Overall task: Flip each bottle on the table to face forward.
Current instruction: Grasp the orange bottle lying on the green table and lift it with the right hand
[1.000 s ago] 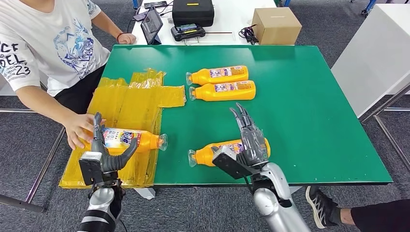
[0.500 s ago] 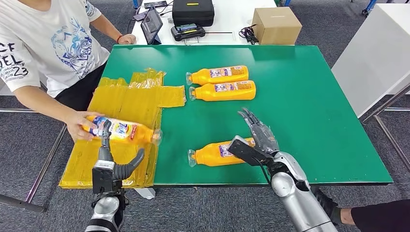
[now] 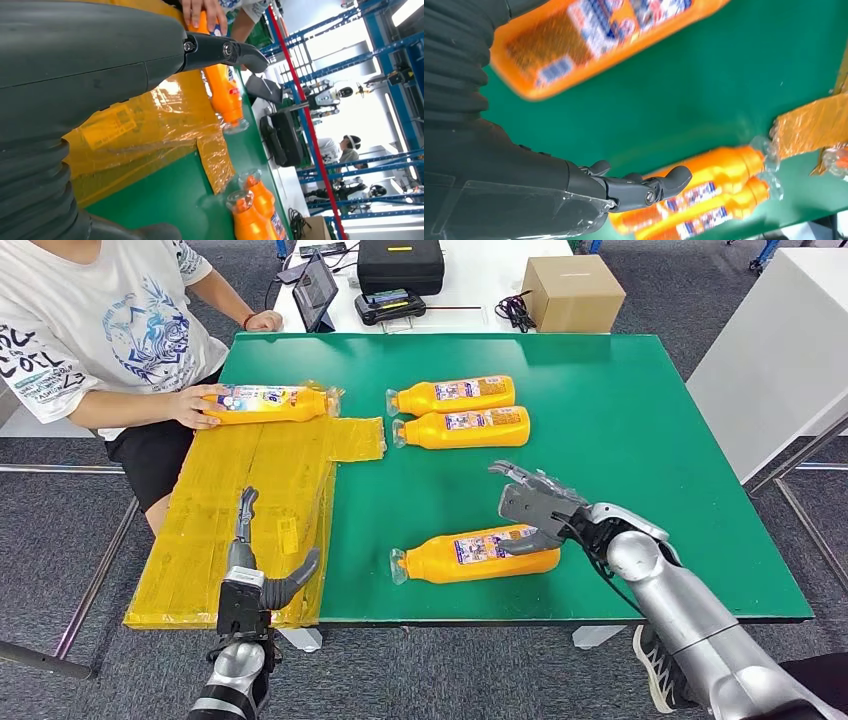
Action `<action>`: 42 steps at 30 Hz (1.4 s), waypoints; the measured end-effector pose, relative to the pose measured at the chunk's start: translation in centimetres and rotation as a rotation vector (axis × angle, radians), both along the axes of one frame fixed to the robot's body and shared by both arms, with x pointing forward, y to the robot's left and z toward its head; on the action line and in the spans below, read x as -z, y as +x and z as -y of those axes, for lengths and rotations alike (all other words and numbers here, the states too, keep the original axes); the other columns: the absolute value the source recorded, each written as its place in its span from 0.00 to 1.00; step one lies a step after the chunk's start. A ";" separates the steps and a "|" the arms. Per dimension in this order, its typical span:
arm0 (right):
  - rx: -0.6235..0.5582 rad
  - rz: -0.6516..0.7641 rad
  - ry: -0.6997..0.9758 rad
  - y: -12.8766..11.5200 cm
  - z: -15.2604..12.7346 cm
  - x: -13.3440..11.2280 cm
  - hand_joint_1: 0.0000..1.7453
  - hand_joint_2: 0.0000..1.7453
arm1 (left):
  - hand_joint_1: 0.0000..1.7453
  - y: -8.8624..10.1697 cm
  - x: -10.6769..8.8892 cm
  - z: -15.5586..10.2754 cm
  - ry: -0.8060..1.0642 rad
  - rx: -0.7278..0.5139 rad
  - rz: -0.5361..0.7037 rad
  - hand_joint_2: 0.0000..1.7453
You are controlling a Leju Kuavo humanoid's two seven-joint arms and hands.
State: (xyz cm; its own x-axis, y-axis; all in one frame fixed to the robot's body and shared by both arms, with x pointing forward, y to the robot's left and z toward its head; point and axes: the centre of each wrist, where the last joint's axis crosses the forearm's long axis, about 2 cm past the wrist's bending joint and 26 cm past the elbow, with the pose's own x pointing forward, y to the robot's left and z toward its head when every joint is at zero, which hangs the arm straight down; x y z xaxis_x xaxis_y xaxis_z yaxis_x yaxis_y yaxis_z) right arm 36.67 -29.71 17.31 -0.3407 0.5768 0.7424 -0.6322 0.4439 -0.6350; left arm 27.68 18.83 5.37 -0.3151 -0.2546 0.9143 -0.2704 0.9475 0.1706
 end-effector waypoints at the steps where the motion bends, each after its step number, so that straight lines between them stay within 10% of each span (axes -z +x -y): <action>1: 0.000 0.007 -0.017 0.2 0.2 -0.3 0.00 1.00 | 0.00 0.0 0.0 0.1 0.001 0.005 -0.002 1.00; 42: -0.056 -0.001 -0.340 -1.0 -2.1 3.5 0.00 1.00 | 0.00 0.9 -0.1 4.0 -0.027 0.189 -0.036 1.00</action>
State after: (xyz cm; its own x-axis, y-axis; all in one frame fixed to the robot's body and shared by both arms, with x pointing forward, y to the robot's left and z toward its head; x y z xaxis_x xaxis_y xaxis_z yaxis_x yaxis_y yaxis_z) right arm 35.71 -27.65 13.80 -0.3779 0.7720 0.5110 -0.6505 0.1714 -0.7399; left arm 28.62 14.85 5.50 -0.3217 -0.1696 0.9315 -0.0812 0.9851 0.1513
